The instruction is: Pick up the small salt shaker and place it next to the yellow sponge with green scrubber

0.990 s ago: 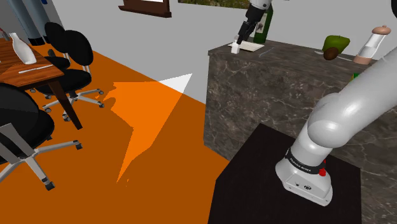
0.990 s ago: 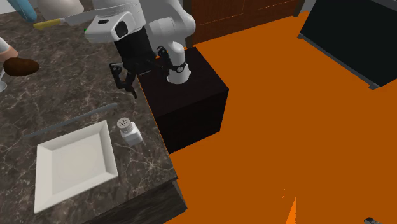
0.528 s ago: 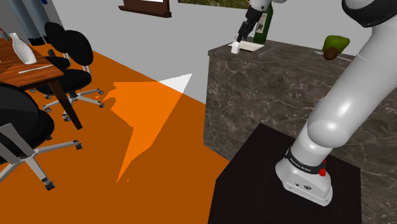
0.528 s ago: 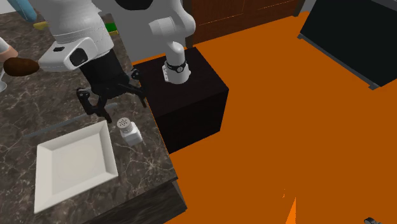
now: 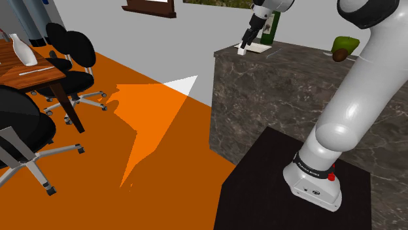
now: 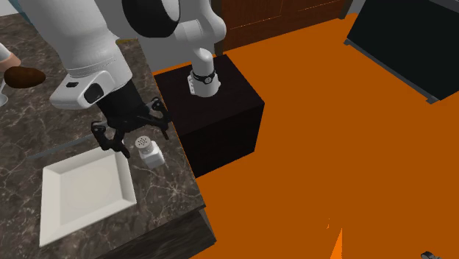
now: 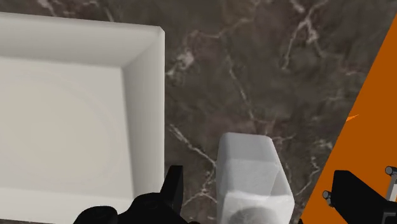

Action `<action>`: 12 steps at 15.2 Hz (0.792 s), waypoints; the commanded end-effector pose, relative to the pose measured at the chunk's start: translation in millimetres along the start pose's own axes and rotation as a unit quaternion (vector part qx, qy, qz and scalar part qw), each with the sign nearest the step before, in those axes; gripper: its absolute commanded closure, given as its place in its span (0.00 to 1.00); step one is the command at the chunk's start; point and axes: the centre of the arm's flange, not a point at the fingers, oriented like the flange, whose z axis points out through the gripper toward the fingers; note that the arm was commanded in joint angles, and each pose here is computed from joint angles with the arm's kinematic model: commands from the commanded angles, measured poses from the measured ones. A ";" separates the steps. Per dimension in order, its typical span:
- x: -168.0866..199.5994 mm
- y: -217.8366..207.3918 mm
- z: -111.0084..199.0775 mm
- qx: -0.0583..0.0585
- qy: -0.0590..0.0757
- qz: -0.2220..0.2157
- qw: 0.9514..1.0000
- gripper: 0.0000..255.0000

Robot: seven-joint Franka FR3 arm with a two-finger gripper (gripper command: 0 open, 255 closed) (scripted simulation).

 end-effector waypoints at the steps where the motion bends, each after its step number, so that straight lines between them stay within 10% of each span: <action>1: 0.9 0.6 8.6 0.000 0.000 0.000 1.000 0.00; 8: 0.9 0.5 8.5 0.000 0.000 0.000 1.000 0.00; 9: 0.9 0.5 8.5 0.000 0.000 0.000 1.000 1.00; 12: 1.0 0.6 8.6 0.000 0.000 0.000 1.000 1.00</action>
